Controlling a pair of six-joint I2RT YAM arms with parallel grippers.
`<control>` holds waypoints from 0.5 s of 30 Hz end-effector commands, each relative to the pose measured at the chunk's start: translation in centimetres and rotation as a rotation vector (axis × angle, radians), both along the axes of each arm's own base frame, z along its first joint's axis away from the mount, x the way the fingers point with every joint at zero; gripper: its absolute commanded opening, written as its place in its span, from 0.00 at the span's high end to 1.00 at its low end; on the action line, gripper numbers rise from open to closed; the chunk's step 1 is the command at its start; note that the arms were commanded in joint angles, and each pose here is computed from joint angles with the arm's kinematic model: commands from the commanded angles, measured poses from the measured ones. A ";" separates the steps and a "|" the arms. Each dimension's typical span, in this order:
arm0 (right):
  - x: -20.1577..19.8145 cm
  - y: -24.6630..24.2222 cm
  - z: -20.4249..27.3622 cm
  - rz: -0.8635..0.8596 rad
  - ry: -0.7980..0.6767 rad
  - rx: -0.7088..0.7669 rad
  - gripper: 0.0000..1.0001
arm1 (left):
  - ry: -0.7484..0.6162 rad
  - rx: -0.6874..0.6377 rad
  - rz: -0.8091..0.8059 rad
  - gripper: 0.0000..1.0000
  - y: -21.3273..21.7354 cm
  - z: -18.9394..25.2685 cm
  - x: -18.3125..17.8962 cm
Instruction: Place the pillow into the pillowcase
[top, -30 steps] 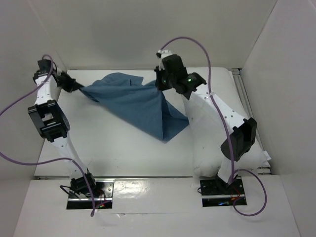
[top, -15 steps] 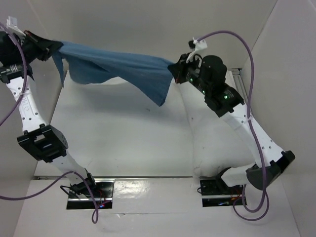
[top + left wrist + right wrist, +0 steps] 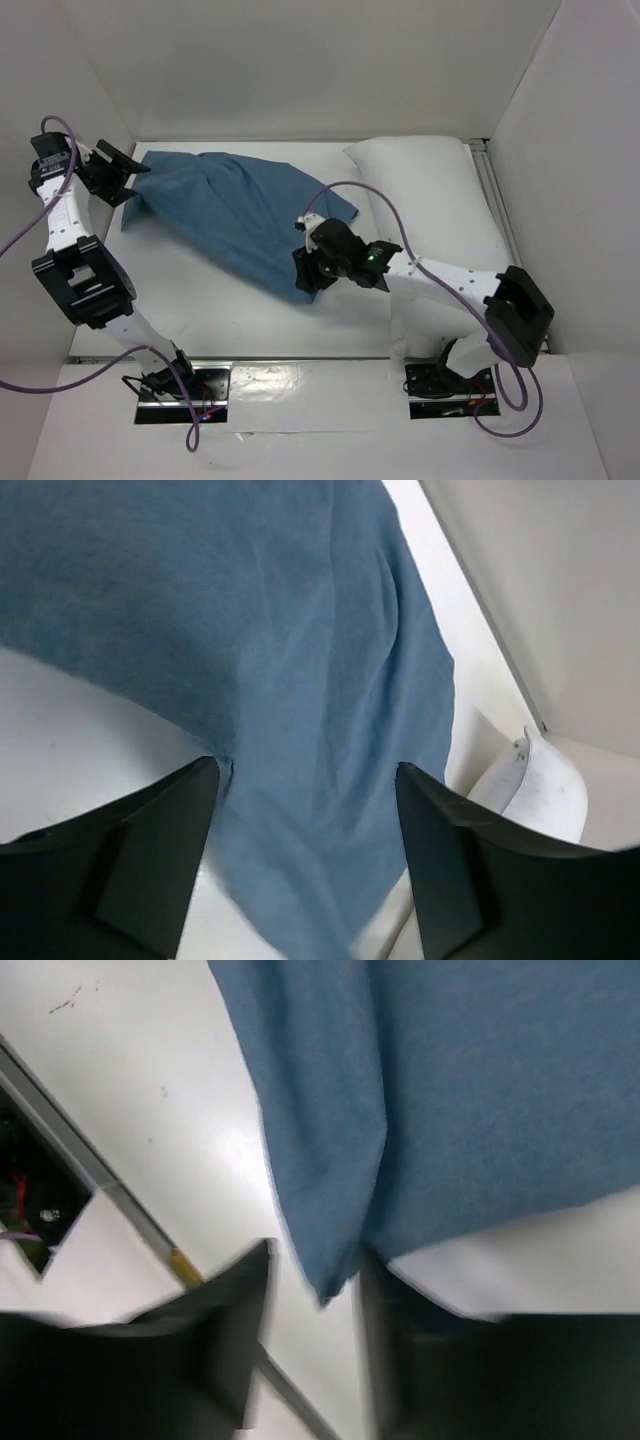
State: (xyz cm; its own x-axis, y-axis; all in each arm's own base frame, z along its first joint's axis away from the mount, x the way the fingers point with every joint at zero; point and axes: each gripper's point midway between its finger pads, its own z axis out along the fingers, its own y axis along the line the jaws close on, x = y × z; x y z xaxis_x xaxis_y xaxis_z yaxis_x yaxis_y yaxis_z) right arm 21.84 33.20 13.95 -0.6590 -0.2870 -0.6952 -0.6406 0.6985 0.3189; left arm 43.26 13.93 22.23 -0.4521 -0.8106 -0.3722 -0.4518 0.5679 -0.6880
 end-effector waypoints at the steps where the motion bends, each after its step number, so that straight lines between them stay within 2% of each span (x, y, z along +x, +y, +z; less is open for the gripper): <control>1: -0.9 1.8 -0.4 0.037 0.048 0.013 0.44 | 0.025 0.092 0.001 0.14 0.6 0.4 -0.3; 2: -0.2 2.2 0.6 0.039 0.024 0.010 0.36 | 0.029 0.107 0.002 0.14 0.8 0.6 -0.4; 3: 0.6 1.3 0.3 -0.001 0.002 -0.049 0.35 | 0.026 0.120 -0.001 0.14 0.6 0.9 -0.1; 6: 4.1 -0.3 3.5 -0.115 -0.088 -0.055 0.35 | 0.039 0.136 -0.029 0.14 -0.7 0.6 0.1; 8: 5.9 -1.9 4.7 -0.171 -0.104 -0.065 0.38 | 0.047 0.148 -0.076 0.17 -2.7 0.4 0.6; 9: 8.1 -3.3 6.2 -0.251 -0.119 -0.050 0.40 | 0.054 0.150 -0.106 0.23 -3.7 -0.1 0.6; 10: 8.8 -4.8 6.3 -0.297 -0.103 -0.074 0.48 | 0.053 0.170 -0.138 0.25 -4.9 -0.1 0.7; 12: 10.8 -6.8 8.3 -0.393 -0.110 -0.060 0.54 | 0.088 0.201 -0.243 0.34 -9.2 -1.5 0.8; 13: 12.1 -9.4 8.4 -0.481 -0.106 -0.096 0.57 | 0.086 0.222 -0.285 0.35 -10.9 -1.6 0.9; 14: 12.8 -10.5 9.0 -0.519 -0.114 -0.103 0.59 | 0.114 0.241 -0.354 0.37 -14.2 -2.4 0.6; 15: 13.4 -11.6 10.6 -0.562 -0.133 -0.084 0.59 | 0.133 0.250 -0.399 0.37 -15.9 -3.0 0.0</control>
